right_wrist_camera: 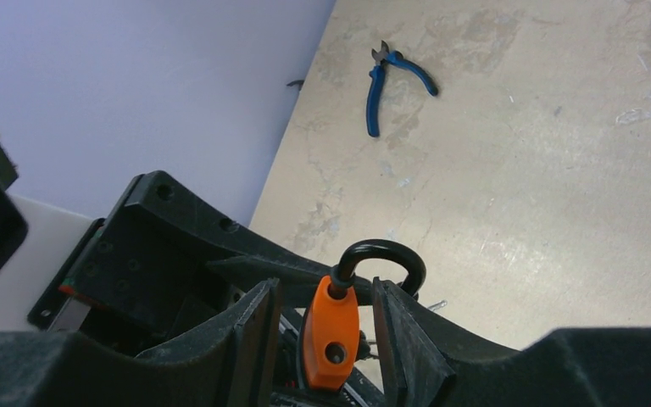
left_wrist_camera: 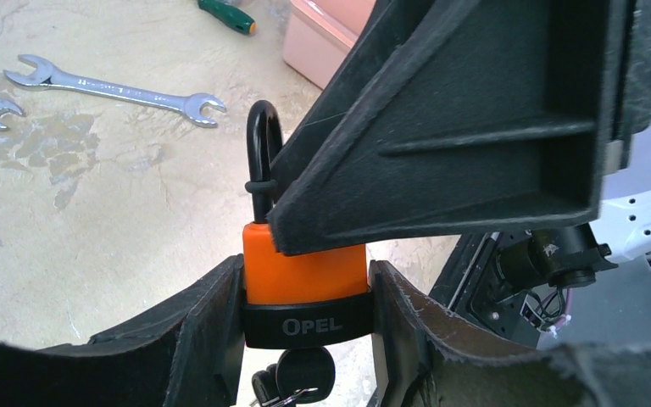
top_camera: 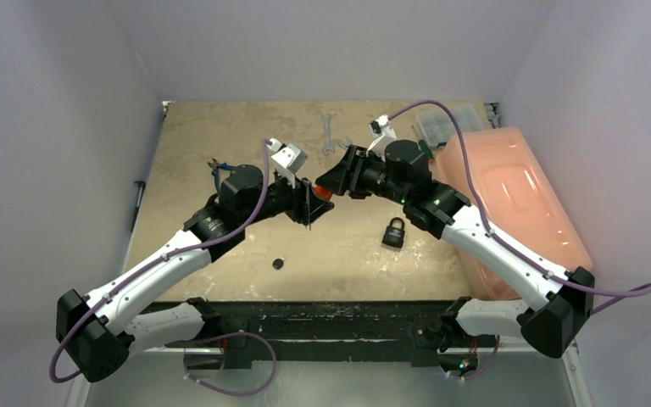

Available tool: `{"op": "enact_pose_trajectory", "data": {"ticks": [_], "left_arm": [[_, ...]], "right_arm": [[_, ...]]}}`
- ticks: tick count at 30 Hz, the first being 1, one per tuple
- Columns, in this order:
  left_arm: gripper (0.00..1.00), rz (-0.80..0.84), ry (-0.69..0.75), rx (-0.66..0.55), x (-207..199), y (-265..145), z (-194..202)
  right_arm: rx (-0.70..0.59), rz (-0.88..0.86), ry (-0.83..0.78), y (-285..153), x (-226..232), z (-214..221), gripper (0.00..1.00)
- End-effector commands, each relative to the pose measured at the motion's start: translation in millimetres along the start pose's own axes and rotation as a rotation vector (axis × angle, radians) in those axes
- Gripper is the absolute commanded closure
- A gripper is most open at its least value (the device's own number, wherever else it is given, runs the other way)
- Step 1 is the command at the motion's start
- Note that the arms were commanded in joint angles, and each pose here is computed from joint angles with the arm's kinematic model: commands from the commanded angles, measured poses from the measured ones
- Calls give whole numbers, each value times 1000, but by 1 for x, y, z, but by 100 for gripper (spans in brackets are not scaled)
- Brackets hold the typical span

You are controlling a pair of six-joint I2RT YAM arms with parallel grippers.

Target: Unlock with the key

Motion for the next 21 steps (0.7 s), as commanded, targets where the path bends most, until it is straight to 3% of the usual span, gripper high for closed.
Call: {"op": "enact_pose_trajectory", "data": {"ticks": [1,11,21], "left_arm": [[100,54,38,-156,-14,-8,-45],[100,105,45,-166,-22,-11,-50],[100,148,48,-168,-30,-17,-52]], "right_arm": [[1,-28,-1,5,6,-2,50],[3,-35,-2,13,11,-6,51],[15,-36,-7,17,15,-7,60]]}}
Point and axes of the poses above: each gripper's point midway between its finger pads, its own y axis out along the fingers, its own x axis along the line the jaws close on, z = x × y, the point moved 3 cm from there along -y, back along the fingers, and after that the axes turned 9 degrees about y, right-handed, at the moved point
